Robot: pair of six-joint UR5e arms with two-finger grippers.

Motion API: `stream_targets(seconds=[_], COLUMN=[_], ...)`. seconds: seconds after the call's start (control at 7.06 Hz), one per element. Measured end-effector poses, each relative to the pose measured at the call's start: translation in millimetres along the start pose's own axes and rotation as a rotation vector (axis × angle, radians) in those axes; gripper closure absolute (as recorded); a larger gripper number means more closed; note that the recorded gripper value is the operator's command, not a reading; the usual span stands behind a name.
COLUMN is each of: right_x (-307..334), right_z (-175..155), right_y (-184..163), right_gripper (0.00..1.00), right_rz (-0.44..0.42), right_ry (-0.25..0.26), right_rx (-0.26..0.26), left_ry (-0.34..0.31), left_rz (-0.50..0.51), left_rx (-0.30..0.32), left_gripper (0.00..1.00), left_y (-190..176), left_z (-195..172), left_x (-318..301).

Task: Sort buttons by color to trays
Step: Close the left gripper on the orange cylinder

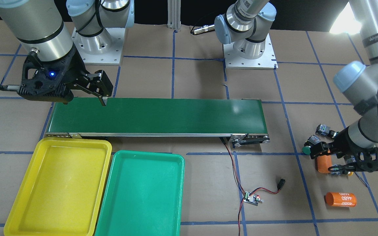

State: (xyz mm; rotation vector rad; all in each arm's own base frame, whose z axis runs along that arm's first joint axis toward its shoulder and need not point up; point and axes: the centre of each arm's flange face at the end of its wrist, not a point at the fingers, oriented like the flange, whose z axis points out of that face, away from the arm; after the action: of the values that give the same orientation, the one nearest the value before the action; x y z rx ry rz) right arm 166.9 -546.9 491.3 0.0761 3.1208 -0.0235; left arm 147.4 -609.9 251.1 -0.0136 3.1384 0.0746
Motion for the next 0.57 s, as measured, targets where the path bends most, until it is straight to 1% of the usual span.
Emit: stream_targets(seconds=[0.14, 0.57], right_x=[0, 0], right_z=[1, 3], right_y=[0, 0], right_gripper=[0.00, 0.00], right_rz=[0.000, 0.000], right_ry=[0.000, 0.001], right_rx=[-0.002, -0.008], left_ry=[0.011, 0.026], left_rz=[0.033, 0.087], left_rx=[-0.015, -0.036], left_gripper=[0.00, 0.00], left_y=[1, -1], left_z=[17, 41], left_x=[-15, -38])
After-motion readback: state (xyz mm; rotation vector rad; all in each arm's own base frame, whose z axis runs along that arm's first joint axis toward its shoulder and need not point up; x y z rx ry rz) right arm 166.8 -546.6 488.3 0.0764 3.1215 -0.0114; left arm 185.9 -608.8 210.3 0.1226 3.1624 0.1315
